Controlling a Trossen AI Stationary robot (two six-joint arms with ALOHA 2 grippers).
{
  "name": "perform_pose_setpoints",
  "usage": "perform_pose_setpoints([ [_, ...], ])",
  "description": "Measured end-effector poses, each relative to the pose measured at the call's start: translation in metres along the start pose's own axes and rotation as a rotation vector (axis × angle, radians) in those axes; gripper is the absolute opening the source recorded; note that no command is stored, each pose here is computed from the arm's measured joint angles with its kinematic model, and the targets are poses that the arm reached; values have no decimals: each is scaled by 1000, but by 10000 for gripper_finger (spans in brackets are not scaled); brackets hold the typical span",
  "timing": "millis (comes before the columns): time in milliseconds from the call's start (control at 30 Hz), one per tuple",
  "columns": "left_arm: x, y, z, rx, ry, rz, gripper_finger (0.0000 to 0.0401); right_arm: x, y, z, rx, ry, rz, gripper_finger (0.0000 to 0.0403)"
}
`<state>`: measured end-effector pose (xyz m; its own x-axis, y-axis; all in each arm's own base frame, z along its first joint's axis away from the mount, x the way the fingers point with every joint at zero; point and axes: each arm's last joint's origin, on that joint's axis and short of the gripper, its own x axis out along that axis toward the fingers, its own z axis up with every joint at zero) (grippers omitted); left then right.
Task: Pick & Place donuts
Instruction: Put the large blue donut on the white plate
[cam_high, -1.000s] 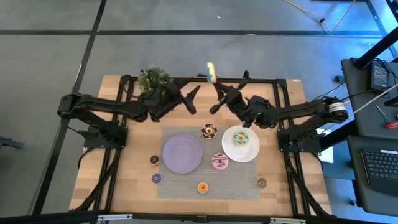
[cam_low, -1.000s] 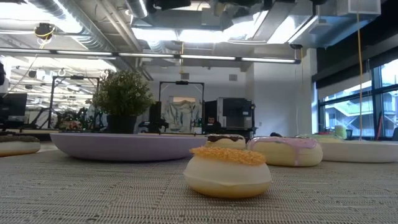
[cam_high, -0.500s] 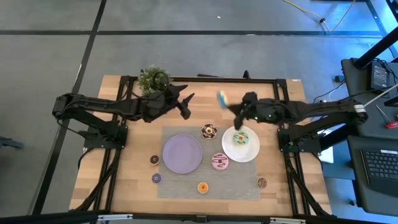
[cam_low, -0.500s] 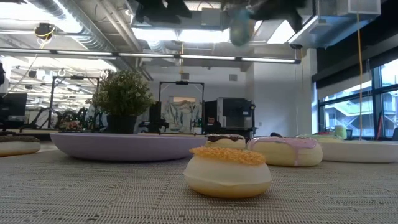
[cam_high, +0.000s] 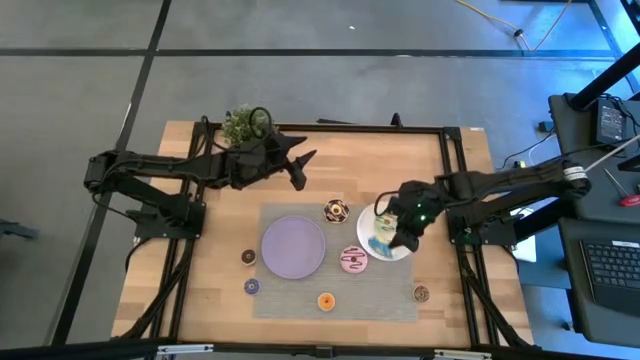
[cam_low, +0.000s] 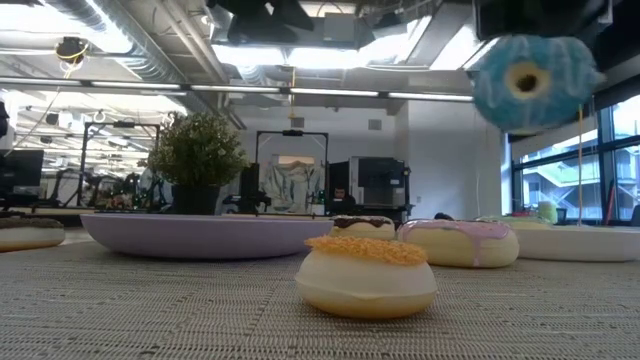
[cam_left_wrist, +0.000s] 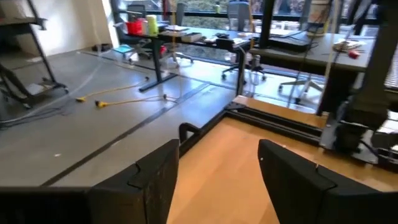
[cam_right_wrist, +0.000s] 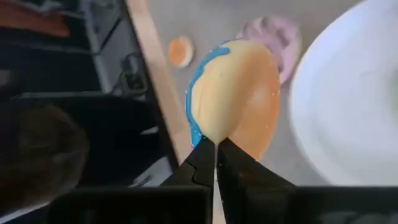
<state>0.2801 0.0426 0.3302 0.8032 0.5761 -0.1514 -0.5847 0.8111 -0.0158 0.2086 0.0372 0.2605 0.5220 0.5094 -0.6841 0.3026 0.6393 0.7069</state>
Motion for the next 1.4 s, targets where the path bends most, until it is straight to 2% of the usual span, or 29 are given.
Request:
perform_pose_setpoints([
  [167, 0, -1, 0, 2, 6, -20, 219, 28, -31, -11, 36, 22, 106, 10],
  [433, 0, -1, -1, -16, 7, -20, 214, 45, -62, -20, 64, -98, 263, 10],
  [767, 0, -1, 0, -16, 6, -20, 216, 52, -87, -34, 121, -153, 171, 10],
  [1200, 0, -1, 0, -14, 5, -20, 217, 47, -83, -33, 105, -232, 218, 10],
  [1400, 0, -1, 0, -15, 4, -20, 214, 49, -92, -38, 132, -199, 128, 10],
])
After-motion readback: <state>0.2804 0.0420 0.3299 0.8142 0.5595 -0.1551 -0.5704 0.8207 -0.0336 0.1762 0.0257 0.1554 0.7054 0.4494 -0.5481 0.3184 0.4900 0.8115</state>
